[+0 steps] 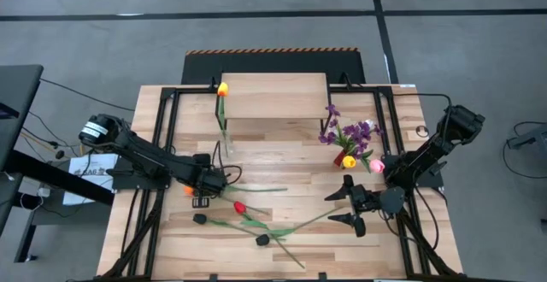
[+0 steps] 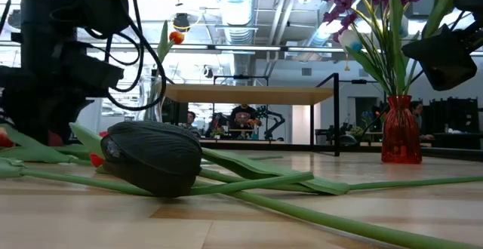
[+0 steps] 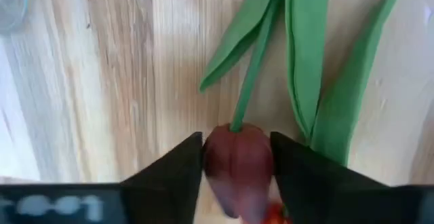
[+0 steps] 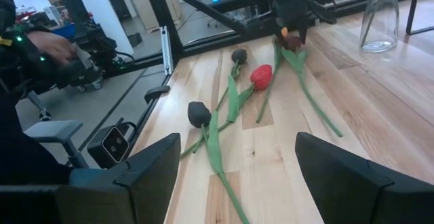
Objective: Pick and place flowers into a vace then onto a shelf
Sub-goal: Put the dark red flower into the transparent vase
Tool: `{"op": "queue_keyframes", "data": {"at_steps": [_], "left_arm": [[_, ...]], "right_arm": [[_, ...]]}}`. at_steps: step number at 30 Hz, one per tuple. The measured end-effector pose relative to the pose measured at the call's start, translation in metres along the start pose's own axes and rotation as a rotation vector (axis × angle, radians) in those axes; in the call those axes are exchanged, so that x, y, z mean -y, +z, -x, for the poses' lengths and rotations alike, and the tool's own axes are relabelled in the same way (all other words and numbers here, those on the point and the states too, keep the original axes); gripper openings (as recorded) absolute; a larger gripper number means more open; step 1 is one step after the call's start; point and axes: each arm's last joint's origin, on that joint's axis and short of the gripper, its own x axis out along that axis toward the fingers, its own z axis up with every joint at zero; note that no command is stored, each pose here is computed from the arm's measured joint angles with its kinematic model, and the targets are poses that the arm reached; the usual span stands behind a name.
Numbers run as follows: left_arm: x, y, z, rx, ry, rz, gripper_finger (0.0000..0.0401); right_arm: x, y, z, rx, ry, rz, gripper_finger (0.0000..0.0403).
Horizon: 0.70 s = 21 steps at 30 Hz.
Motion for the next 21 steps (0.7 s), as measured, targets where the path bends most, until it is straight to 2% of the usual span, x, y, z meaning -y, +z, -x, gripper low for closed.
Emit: {"op": "queue_keyframes", "data": {"at_steps": [9,16,21], "left_arm": [[-0.001,0.005,0.015,-0.021,0.034,-0.038,0.0016],[-0.003,0.008,0.034,-0.04,0.152,-0.059,0.0013],[-0.005,0.007,0.058,-0.093,0.24,-0.092,0.0004]], "right_arm": [[0.0,0.0,0.0,0.0,0.0,0.0,0.0286],[0.0,0.0,0.0,-0.001,0.002,0.0,0.0286],[0.0,0.0,0.0,-0.001,0.002,0.0,0.0286]]}}
